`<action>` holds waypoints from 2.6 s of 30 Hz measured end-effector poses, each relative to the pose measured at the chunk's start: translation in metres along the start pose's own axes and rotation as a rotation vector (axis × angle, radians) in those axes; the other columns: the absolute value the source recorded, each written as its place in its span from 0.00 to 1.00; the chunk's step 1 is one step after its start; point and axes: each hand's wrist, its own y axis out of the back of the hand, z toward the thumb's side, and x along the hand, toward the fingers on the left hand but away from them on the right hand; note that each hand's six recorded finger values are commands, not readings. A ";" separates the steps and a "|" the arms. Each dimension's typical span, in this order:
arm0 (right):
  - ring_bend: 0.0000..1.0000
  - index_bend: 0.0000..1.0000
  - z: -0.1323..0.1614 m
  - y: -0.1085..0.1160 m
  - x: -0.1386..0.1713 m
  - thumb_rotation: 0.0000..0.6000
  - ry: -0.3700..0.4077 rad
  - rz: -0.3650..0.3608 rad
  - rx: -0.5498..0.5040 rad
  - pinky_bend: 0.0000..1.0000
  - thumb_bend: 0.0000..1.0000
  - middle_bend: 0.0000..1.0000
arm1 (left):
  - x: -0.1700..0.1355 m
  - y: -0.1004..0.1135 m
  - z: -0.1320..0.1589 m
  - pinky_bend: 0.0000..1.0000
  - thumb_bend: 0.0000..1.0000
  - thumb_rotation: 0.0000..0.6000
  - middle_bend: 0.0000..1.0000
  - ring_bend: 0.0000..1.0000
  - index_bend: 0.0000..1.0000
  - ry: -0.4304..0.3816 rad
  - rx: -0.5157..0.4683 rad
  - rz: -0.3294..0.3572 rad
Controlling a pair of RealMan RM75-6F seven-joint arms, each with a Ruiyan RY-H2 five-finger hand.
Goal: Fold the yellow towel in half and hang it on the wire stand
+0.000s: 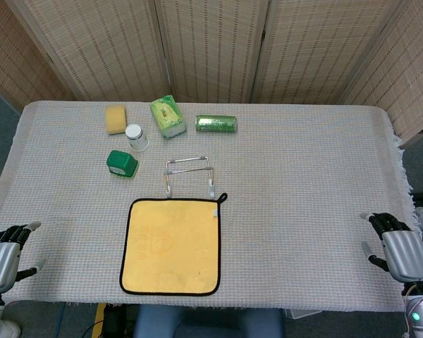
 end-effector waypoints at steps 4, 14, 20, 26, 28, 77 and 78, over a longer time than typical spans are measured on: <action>0.26 0.23 0.000 0.003 -0.001 1.00 0.003 -0.011 -0.003 0.39 0.35 0.29 | 0.001 0.000 0.001 0.33 0.22 1.00 0.33 0.27 0.26 -0.006 -0.002 0.001; 0.26 0.23 0.002 0.004 0.000 1.00 0.004 -0.012 -0.014 0.39 0.35 0.29 | 0.000 -0.001 0.009 0.33 0.27 1.00 0.35 0.30 0.32 -0.073 -0.016 0.004; 0.26 0.23 0.009 0.010 -0.002 1.00 0.032 -0.036 -0.025 0.39 0.35 0.31 | 0.001 -0.003 0.020 0.46 0.27 1.00 0.51 0.43 0.36 -0.157 -0.014 -0.003; 0.26 0.23 0.016 0.009 -0.004 1.00 0.051 -0.012 -0.019 0.39 0.35 0.32 | 0.005 -0.009 0.039 0.77 0.27 1.00 0.69 0.65 0.41 -0.292 -0.006 -0.025; 0.26 0.23 0.018 0.008 -0.005 1.00 0.056 -0.003 -0.018 0.39 0.36 0.32 | 0.006 -0.014 0.047 0.80 0.27 1.00 0.73 0.69 0.41 -0.342 0.002 -0.038; 0.40 0.25 0.117 -0.038 -0.014 1.00 0.424 0.188 -0.047 0.39 0.36 0.40 | -0.021 -0.119 0.141 0.88 0.27 1.00 0.86 0.79 0.45 -0.688 0.008 -0.284; 0.40 0.25 0.117 -0.038 -0.014 1.00 0.423 0.187 -0.047 0.39 0.36 0.40 | -0.020 -0.119 0.142 0.88 0.27 1.00 0.86 0.79 0.45 -0.689 0.008 -0.284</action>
